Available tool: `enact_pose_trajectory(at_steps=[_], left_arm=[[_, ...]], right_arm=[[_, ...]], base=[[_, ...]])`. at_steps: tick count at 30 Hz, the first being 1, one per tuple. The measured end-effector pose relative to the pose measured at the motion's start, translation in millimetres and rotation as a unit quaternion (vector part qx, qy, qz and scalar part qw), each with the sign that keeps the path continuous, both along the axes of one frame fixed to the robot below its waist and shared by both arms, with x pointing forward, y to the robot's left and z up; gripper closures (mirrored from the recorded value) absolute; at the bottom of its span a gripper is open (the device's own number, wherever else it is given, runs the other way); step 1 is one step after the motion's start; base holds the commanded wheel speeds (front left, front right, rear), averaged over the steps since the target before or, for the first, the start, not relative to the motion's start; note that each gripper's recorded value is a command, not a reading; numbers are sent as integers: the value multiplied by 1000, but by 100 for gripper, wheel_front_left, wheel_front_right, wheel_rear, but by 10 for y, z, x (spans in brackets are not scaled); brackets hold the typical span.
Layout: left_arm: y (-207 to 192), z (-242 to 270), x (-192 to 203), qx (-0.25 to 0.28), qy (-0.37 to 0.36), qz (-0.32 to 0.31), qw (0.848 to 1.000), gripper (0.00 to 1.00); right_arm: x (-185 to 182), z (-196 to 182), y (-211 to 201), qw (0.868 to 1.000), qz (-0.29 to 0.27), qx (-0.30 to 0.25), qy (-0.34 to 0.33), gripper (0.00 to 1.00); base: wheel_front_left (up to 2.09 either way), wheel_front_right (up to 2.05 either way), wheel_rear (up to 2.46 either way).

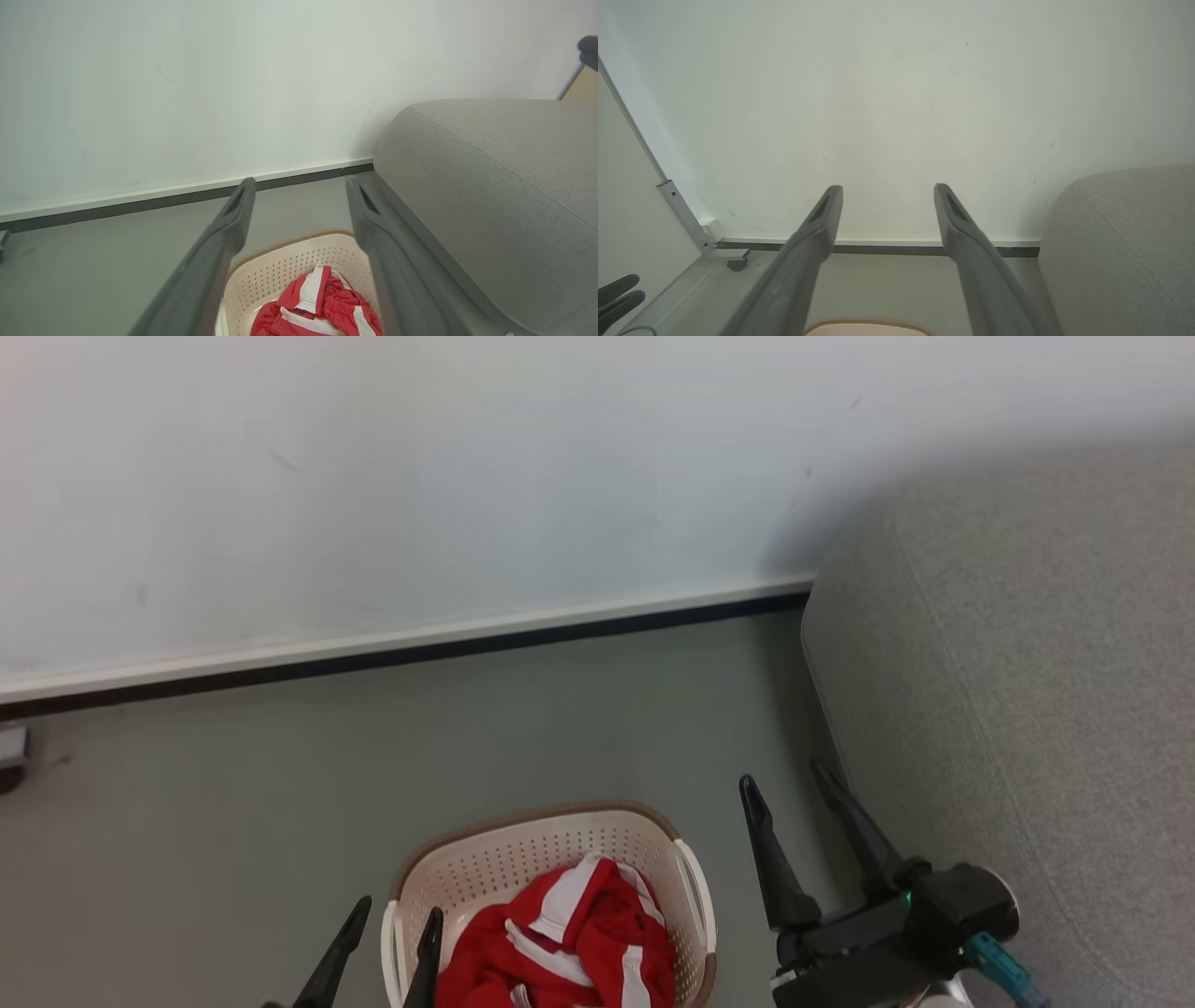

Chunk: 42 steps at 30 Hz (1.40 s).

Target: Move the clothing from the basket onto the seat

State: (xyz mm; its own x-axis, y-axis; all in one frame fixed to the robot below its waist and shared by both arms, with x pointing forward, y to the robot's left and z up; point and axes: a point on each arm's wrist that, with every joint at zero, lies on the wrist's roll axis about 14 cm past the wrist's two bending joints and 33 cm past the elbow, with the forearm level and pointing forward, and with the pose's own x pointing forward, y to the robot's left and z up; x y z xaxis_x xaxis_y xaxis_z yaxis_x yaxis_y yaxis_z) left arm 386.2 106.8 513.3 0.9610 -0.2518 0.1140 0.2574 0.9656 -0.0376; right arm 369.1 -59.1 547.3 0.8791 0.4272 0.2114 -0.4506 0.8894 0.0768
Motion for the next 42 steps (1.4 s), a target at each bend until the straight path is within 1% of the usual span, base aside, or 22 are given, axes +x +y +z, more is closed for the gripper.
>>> enact_pose_trajectory(at_steps=[8, 11, 13, 16, 20, 22, 26, 30, 34, 38, 42], left_arm=[[-251, -308, 290, 0, 39, -41, 998, 0], [-360, -466, 384, 10, 56, -61, 997, 0], [-434, -582, 452, 18, 68, -76, 995, 0], [-530, -773, 582, 16, 90, -90, 992, 0], [-667, -1137, 725, 24, 133, -117, 984, 0], [-742, -1283, 807, 29, 146, -131, 980, 0], [-917, -1643, 862, 38, 186, -167, 968, 0], [-1039, -2011, 870, 32, 235, -191, 953, 0], [-1113, -2312, 926, 45, 264, -215, 939, 0], [-1191, -2635, 916, 61, 295, -241, 922, 0], [-1282, -2883, 941, 59, 321, -256, 910, 0]], right_arm=[[268, 59, -81, 1000, -12, 2, -14, 0], [379, 110, -106, 1000, -16, 4, -24, 0], [458, 142, -116, 999, -18, 4, -32, 0], [585, 248, -139, 998, -21, 12, -52, 0], [740, 372, -166, 996, -24, 22, -79, 0], [815, 368, -182, 996, -27, 22, -85, 0], [949, 264, -183, 996, -27, 21, -82, 0], [1079, 138, -194, 997, -29, 17, -76, 0], [1179, -30, -213, 997, -32, 14, -64, 0], [1278, -196, -220, 998, -31, 17, -50, 0], [1376, -367, -220, 999, -29, 22, -35, 0]], base=[[0, 0, 0], [0, 0, 0], [0, 0, 0], [0, 0, 0], [0, 0, 0], [0, 0, 0], [0, 0, 0], [0, 0, 0], [0, 0, 0], [0, 0, 0], [0, 0, 0]])
